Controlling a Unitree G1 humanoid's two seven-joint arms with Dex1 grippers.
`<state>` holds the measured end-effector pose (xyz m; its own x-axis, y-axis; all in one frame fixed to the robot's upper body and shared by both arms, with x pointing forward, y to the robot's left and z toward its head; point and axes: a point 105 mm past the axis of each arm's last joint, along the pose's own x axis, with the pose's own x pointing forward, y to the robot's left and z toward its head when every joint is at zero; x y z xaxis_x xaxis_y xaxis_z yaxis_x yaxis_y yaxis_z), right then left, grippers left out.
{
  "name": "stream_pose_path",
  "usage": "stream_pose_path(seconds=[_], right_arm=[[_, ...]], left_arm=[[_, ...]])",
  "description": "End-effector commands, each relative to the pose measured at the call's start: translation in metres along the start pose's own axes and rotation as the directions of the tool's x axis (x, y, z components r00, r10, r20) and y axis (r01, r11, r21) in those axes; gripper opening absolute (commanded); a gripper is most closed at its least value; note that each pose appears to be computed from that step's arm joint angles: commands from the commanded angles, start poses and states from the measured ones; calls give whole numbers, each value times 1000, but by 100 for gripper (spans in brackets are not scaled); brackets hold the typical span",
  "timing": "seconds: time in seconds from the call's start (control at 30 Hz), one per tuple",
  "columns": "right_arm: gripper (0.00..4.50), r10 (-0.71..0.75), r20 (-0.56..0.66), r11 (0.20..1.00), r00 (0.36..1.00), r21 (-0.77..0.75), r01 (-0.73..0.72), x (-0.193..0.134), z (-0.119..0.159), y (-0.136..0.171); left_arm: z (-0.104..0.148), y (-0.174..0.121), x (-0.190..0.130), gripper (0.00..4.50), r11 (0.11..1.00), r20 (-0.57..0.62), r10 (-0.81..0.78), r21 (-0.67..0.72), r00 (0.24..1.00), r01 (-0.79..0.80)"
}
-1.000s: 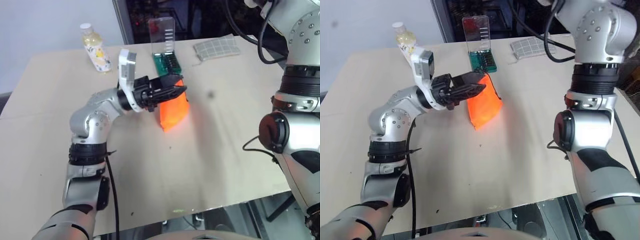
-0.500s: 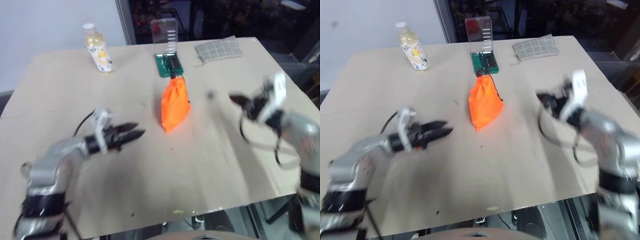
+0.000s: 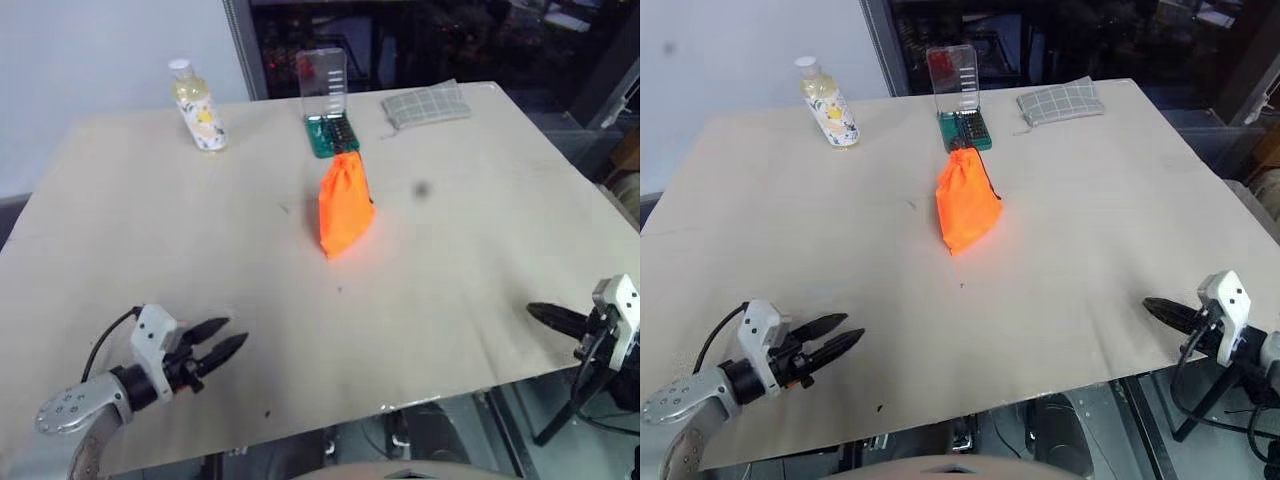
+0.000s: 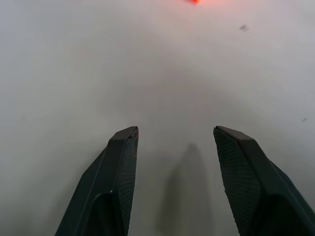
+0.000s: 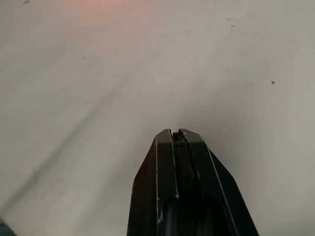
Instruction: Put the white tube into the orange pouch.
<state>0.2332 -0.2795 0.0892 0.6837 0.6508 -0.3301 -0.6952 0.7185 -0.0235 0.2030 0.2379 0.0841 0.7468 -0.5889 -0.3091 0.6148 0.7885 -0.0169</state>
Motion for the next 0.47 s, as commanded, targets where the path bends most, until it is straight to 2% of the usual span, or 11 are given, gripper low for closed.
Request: stream_pose_path(seconds=[0.03,0.47], right_arm=[[0,22,38,999,999,-46,-20,-9,12,-3],[0,24,41,999,999,-50,-22,-10,18,-6]], left_arm=[[17,-4,-7,249,999,51,0,53,999,-2],[15,-1,-7,249,1000,43,-13,20,999,12]])
